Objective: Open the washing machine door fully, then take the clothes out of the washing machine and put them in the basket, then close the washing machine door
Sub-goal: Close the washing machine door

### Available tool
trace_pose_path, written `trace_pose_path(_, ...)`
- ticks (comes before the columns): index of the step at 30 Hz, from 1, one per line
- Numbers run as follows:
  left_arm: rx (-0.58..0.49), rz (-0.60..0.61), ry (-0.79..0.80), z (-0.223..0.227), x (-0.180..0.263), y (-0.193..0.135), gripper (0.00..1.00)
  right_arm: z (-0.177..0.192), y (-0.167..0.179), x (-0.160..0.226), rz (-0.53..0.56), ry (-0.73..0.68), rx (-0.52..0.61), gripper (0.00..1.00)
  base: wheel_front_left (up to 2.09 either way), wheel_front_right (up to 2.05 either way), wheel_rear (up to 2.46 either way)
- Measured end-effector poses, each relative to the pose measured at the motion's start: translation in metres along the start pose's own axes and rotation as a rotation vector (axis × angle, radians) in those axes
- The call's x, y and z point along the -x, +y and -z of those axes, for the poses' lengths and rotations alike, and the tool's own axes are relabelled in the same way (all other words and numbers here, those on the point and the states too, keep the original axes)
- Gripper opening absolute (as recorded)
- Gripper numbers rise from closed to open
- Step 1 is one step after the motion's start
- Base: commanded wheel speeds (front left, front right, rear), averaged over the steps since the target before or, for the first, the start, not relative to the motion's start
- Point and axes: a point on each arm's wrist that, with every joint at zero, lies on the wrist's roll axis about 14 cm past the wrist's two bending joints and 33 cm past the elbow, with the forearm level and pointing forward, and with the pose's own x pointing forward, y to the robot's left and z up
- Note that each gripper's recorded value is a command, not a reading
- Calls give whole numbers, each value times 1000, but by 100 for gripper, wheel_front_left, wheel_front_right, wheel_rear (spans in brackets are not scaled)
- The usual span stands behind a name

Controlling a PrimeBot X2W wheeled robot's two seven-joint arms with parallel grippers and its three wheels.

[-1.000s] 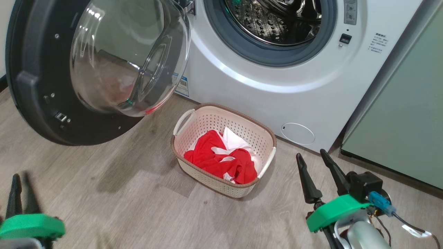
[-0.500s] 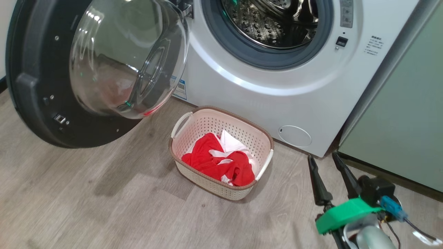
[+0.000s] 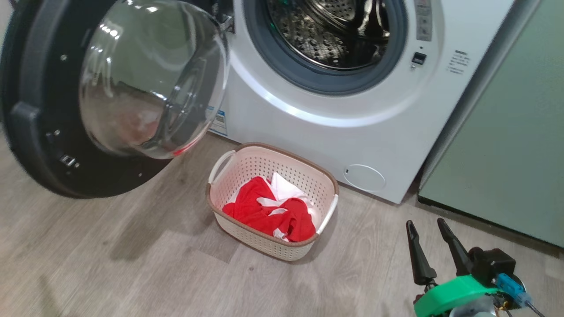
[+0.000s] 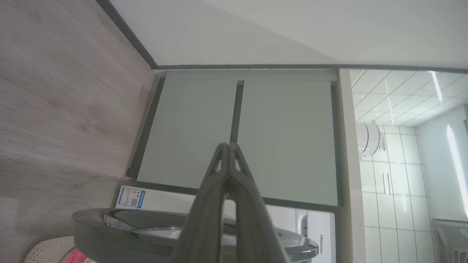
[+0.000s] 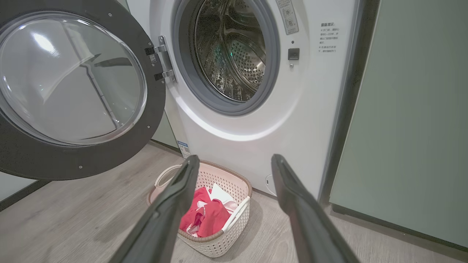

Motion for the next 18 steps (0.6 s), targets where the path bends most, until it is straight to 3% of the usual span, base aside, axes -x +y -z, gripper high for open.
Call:
trace_pose_path(8, -176, -36, 266, 76, -16, -4, 0, 5, -15, 8, 41, 10, 3, 100, 0, 0, 0)
trace_pose_path(18, -230, -36, 379, 141, -31, 1, 0, 13, -40, 15, 102, 27, -4, 100, 0, 0, 0)
